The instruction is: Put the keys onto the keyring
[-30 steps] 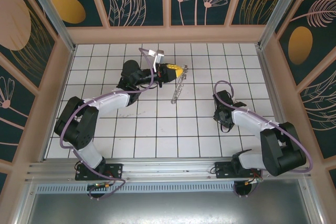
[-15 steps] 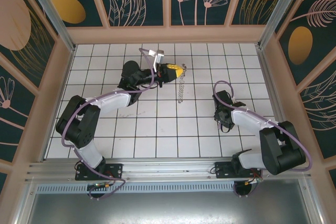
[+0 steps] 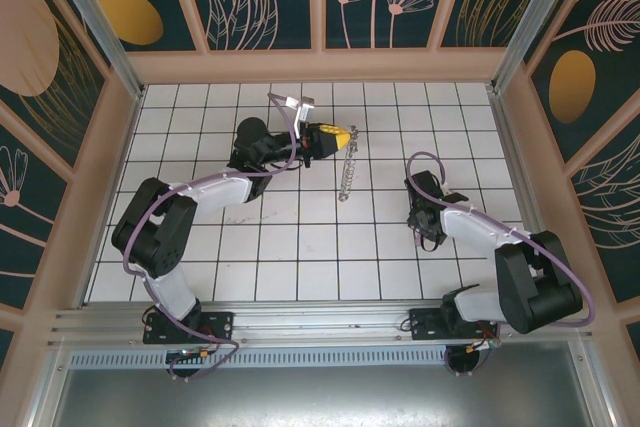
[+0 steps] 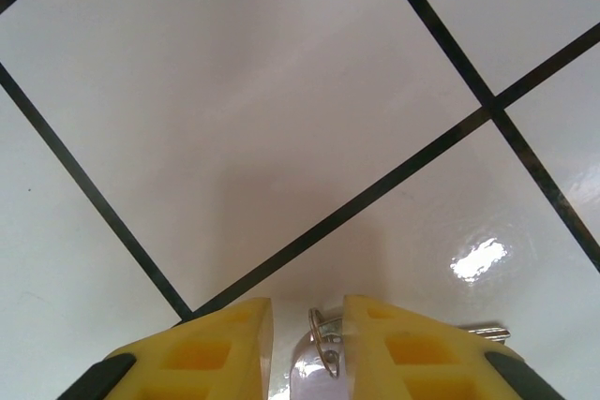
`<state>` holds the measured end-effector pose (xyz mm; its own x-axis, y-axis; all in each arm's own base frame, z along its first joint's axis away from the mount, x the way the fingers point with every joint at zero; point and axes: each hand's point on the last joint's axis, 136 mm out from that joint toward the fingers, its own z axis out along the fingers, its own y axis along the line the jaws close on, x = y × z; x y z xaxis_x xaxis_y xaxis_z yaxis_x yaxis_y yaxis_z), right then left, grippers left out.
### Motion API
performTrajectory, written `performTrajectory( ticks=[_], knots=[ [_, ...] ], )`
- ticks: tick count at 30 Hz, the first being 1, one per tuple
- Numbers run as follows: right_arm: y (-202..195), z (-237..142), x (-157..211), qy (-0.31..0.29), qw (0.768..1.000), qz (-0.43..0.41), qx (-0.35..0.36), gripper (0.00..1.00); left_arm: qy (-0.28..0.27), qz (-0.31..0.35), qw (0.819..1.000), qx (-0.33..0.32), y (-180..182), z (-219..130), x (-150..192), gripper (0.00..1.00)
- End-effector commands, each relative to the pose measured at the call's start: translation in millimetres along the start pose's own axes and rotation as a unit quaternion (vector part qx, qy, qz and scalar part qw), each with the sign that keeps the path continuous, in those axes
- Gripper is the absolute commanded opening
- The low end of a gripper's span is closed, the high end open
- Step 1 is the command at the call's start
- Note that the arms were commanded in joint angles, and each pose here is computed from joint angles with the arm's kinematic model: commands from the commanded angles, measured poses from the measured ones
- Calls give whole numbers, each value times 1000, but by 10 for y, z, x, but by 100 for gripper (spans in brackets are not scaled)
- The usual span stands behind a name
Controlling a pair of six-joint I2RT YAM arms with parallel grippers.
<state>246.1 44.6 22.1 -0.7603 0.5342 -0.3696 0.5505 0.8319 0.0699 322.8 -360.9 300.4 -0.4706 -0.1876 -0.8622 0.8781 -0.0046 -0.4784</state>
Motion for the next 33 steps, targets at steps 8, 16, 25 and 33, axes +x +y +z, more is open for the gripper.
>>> performTrajectory(
  ticks=[8, 16, 25, 33],
  knots=[
    [-83, 1, 42, -3, 1000, -6, 12, 24, -18, 23, 999, 22, -119, 8, -133, 0],
    [-114, 26, 69, -1, 1000, -6, 15, 16, -21, 22, 999, 23, -132, 6, -149, 0],
    [-11, -172, -54, -23, 999, -7, -21, 0, -17, 23, 999, 21, -153, -4, -147, 0],
    [757, -973, -534, -114, 961, -44, -246, 0, 7, 43, 999, 8, -129, 8, -115, 0]
  ],
)
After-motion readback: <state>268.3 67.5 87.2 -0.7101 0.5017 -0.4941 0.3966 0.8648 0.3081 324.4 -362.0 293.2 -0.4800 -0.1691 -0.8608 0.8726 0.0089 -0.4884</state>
